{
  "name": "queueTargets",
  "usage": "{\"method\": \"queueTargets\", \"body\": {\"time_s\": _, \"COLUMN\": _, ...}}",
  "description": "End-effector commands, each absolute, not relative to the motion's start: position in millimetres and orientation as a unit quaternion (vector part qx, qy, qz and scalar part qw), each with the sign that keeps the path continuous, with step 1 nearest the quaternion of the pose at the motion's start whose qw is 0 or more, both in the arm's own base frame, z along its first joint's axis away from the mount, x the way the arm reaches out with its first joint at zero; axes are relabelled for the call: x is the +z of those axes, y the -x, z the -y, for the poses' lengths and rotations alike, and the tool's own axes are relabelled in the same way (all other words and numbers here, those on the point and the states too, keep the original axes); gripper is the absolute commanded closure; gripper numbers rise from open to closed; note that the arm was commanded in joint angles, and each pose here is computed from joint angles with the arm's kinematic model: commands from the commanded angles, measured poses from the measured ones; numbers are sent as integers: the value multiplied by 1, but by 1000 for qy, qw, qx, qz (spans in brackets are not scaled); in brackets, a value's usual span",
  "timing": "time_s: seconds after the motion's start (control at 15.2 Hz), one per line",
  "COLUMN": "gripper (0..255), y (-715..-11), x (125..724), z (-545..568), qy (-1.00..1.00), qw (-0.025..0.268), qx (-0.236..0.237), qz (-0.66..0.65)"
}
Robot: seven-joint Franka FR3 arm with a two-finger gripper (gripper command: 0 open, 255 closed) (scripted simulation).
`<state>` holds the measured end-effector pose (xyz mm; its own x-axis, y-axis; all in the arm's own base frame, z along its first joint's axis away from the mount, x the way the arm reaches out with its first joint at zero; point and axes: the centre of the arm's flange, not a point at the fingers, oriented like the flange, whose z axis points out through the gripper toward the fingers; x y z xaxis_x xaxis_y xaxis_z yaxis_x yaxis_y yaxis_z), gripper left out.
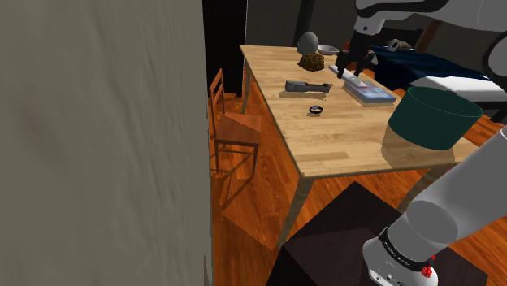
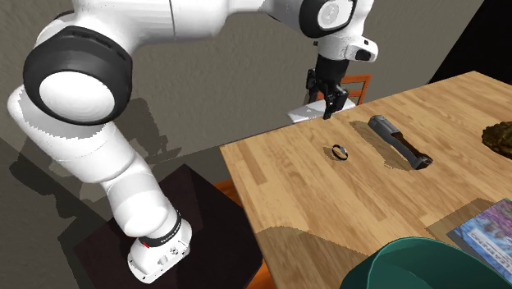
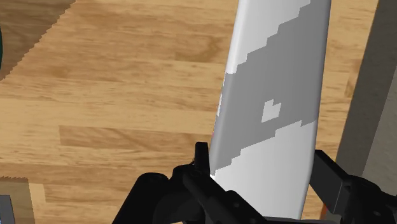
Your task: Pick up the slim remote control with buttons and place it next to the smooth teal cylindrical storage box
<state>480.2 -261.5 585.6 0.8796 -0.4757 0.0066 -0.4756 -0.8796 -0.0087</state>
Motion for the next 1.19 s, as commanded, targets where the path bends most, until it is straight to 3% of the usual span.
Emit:
{"method": "queueTargets", "body": {"time_s": 0.0, "gripper": 255, "y": -482, "x": 584, "z": 290, "qy": 970, "qw": 3, "qx": -5, "qz": -244}}
{"method": "queueTargets", "body": {"time_s": 1.12, "gripper": 255, "y": -487, "x": 586, "z": 518, "qy": 970, "qw": 3, "qx": -5, "qz": -244}}
